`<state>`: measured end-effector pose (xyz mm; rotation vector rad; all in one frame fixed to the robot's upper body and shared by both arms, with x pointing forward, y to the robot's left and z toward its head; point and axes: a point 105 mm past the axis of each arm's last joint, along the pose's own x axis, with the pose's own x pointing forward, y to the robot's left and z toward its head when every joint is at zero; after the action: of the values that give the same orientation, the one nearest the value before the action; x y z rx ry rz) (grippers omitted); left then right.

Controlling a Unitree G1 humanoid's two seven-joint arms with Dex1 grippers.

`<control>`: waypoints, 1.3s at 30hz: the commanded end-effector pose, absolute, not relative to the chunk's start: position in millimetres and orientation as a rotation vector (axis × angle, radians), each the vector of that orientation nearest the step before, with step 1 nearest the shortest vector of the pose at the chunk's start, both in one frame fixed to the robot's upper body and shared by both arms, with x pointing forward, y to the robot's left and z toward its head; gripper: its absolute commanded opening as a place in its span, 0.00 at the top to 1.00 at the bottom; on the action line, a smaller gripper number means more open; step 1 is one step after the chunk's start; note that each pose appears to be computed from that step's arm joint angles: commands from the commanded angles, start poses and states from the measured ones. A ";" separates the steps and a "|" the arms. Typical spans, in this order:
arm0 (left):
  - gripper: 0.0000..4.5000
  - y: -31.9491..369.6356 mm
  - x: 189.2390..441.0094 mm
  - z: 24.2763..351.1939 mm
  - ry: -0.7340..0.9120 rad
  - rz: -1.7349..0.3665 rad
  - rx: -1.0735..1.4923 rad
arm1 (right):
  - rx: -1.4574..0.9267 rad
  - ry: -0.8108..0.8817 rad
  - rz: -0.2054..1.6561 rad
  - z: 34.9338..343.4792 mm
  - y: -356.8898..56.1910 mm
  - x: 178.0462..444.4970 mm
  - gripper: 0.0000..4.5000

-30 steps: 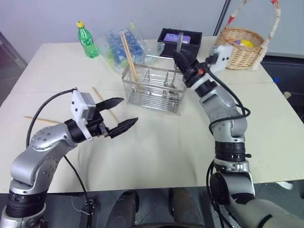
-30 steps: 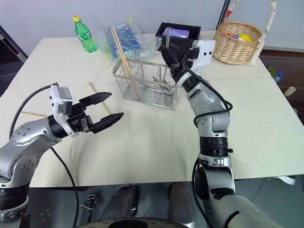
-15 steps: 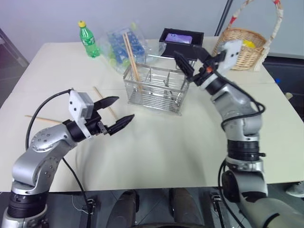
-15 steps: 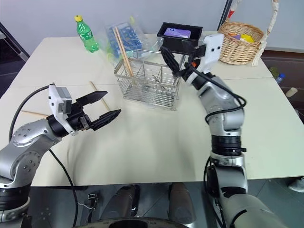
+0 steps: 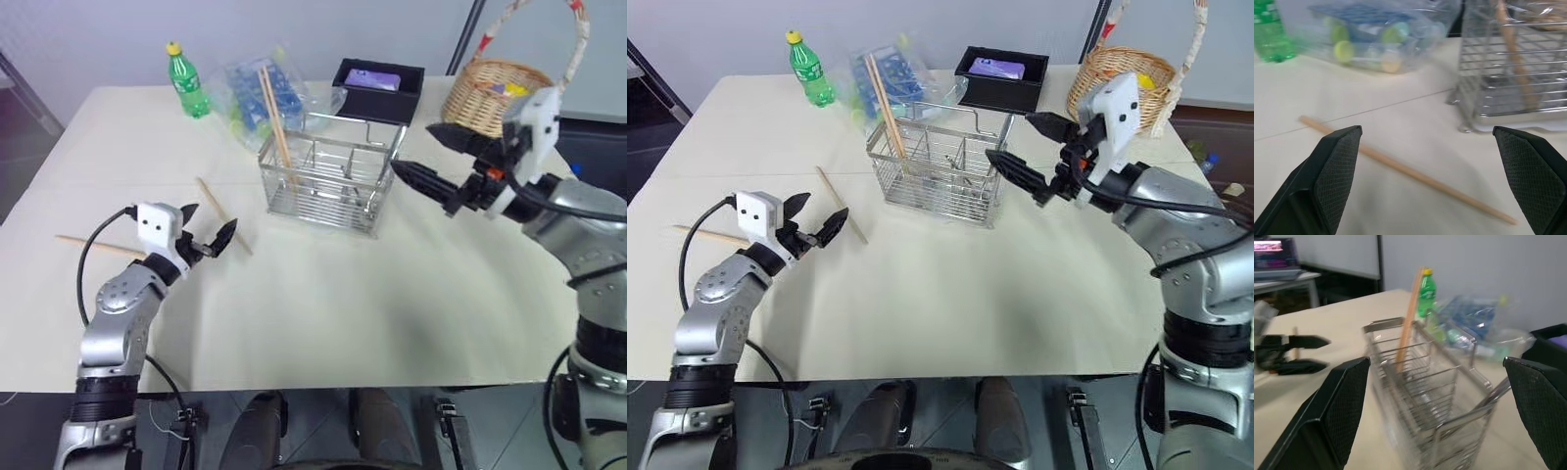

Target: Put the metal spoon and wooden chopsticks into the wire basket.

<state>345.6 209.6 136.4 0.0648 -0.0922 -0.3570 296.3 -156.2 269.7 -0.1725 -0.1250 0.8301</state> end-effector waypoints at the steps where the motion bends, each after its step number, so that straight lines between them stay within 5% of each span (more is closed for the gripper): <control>1: 0.00 215.8 351.0 139.0 -0.129 -0.303 0.093 | -0.213 -0.140 0.899 274.5 -155.4 272.6 0.01; 16: 0.00 212.0 365.7 108.5 -0.080 -0.203 0.046 | -0.285 -0.070 0.956 209.1 -171.5 229.2 0.01; 39: 0.00 215.7 425.1 145.3 0.035 0.154 -0.045 | -0.311 -0.093 1.015 203.9 -160.3 234.6 0.01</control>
<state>422.1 215.1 134.2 -0.0486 0.0596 0.1431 236.2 -163.1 196.5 -0.2929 -0.0454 1.0062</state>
